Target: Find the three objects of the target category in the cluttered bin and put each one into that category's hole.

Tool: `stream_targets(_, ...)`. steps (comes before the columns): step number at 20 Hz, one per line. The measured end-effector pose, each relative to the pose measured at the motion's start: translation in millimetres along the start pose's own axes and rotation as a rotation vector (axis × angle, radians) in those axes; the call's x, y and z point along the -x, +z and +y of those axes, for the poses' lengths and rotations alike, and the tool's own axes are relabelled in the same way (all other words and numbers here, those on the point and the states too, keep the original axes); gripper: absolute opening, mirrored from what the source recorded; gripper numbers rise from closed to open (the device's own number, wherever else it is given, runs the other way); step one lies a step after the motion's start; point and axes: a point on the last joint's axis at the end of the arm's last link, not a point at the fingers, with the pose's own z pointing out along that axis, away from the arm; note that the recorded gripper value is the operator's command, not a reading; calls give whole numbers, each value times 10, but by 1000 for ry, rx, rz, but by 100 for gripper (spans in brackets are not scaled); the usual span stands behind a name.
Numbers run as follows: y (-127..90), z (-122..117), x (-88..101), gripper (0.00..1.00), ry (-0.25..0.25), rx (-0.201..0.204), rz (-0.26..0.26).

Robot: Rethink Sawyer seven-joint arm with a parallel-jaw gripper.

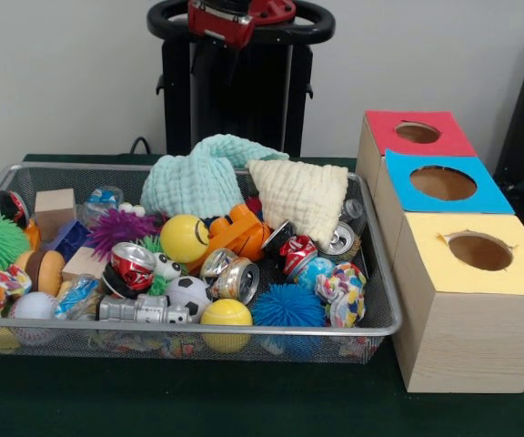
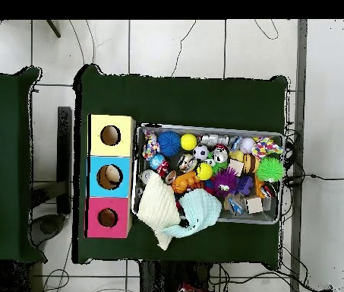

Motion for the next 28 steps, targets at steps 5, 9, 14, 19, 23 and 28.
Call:
stream_targets(5, 69, -24, 104, 100, -7, -3, -18)
stream_targets(9, 181, -57, 249, 100, -11, -12, -38)
stream_targets(14, 291, -72, 433, 100, -16, -18, -70)
stream_targets(19, 335, -82, 624, 100, -1, -24, -109)
stream_targets(23, 324, -64, 725, 100, 3, -14, -134)
stream_targets(28, 312, -67, 917, 100, 18, -6, -176)
